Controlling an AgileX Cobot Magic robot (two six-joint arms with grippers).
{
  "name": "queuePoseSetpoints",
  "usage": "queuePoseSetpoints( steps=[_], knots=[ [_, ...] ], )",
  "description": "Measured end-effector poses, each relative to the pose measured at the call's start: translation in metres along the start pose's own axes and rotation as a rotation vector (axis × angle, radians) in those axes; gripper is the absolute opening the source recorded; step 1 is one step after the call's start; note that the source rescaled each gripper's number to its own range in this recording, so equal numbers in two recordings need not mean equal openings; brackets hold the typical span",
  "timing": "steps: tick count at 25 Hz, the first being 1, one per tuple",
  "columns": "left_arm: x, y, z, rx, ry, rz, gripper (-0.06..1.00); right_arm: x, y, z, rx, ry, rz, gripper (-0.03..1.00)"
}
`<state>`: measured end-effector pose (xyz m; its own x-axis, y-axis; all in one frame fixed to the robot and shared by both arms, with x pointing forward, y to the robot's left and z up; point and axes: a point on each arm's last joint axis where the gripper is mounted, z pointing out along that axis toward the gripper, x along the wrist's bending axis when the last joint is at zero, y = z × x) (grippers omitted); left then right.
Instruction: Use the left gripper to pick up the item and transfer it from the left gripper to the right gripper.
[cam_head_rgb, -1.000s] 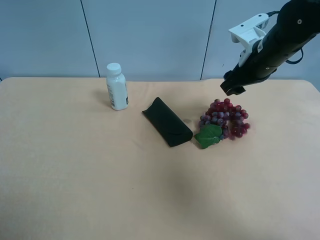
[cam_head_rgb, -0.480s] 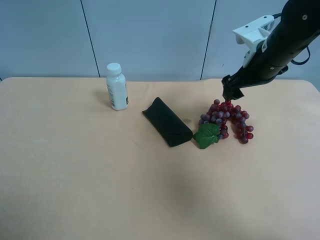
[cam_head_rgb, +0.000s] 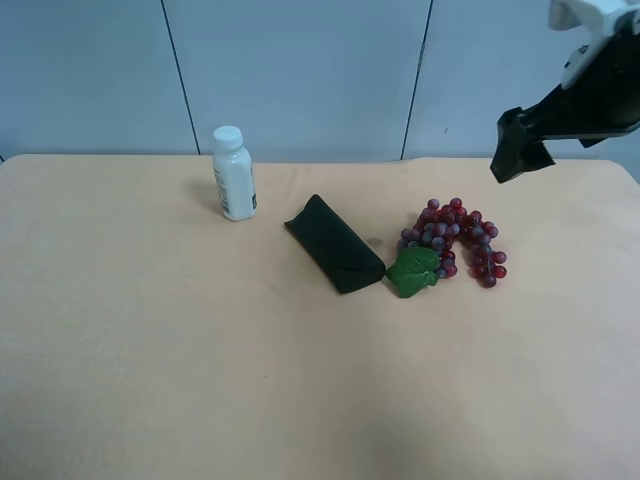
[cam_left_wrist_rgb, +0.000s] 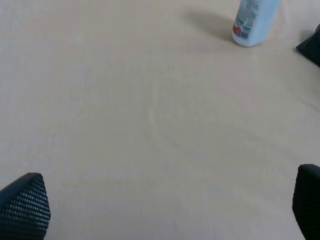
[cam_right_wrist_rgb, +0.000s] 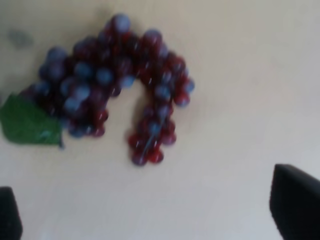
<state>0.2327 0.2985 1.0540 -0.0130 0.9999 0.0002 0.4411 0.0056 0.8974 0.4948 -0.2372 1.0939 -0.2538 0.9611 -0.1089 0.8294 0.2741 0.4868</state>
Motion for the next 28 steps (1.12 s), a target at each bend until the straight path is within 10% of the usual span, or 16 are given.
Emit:
queuePoseSetpoints(
  steps=[14,28],
  knots=[
    [0.0,0.0,0.0,0.0,0.0,0.0,1.0,0.001,-0.063,-0.11,-0.104,0.1,0.079,1.0],
    [0.0,0.0,0.0,0.0,0.0,0.0,1.0,0.013,-0.206,-0.085,-0.195,0.134,0.094,1.0]
  ],
)
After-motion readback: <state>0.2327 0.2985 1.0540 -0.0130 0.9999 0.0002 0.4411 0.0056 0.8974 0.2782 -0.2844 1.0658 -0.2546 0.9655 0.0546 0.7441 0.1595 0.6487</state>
